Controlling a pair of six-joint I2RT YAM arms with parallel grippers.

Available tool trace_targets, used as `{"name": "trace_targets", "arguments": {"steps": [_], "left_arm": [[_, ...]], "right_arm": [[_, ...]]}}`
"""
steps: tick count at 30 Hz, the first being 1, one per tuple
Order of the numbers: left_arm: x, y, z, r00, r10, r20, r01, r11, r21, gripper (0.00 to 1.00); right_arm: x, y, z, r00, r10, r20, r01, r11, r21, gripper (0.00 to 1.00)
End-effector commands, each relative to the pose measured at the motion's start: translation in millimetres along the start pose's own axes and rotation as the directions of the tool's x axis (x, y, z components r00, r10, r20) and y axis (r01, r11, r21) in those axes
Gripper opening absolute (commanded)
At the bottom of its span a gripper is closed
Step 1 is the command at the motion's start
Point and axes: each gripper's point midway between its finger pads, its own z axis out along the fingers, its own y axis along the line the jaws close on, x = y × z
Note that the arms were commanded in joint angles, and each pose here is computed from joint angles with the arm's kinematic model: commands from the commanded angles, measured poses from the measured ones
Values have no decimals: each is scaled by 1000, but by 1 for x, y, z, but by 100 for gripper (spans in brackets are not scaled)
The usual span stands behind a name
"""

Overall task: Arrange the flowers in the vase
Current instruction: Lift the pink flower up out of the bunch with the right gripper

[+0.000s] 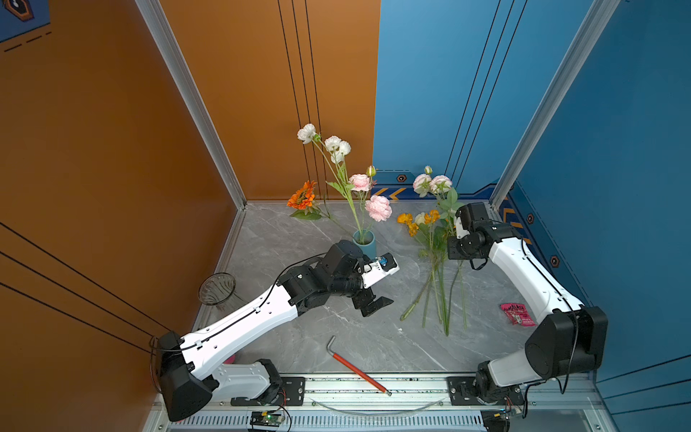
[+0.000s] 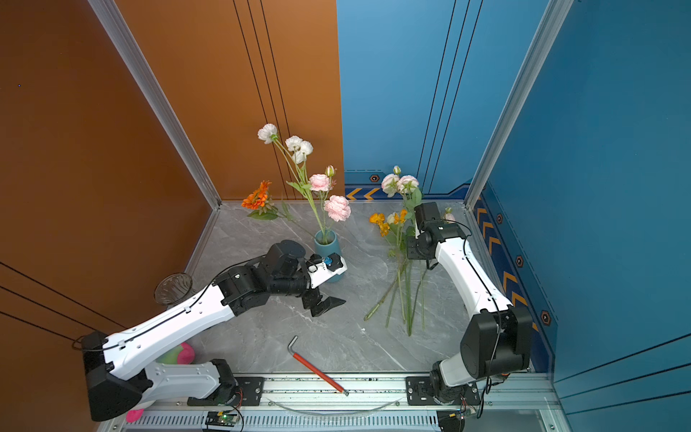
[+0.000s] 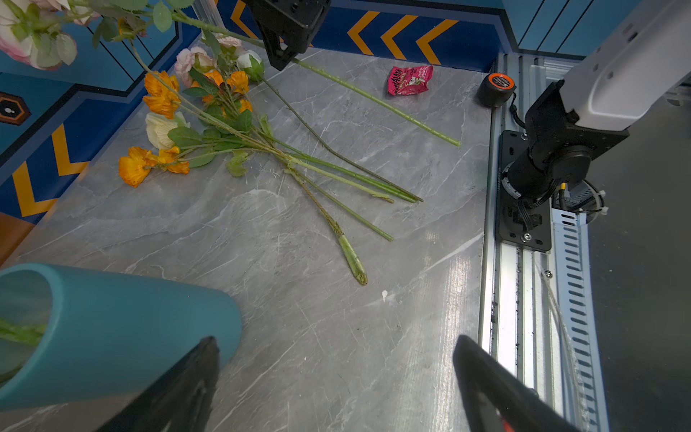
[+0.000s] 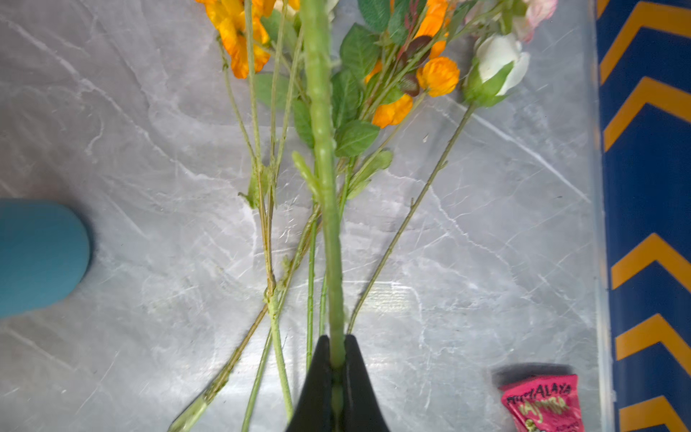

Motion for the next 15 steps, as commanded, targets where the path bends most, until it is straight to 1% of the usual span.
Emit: {"name": "trace_targets", "arguments": {"steps": [1,3,5,7,9,13,15], "left_arm": [[6,-3,8,1000,-8,-19,7,1000,-16,98],[3,5,21,1000,-25,-12,24,996,-87,98],[-5,16,35,997,-75,-22,71,987,-147,98],[-14,26,48,992,-127,-22,120,970,-210,98],[-24,32,63,987,-158,-6,151,954,-260,98],[-34,45,112,974,-225,-24,205,922,-327,100],[-29,55,141,958,-283,-38,252,901,-354,100]], "right_arm": [[17,13,-15,998,43,-49,-47,994,-95,0],[20,15,-22,998,53,-37,-57,992,-115,0],[21,15,-31,998,61,-13,-62,990,-123,0],[21,15,-40,998,68,14,-65,989,-130,0],[23,13,-46,997,71,32,-67,990,-126,0],[26,12,-52,995,69,65,-60,989,-138,0],[27,16,-55,995,70,77,-57,985,-164,0]]}}
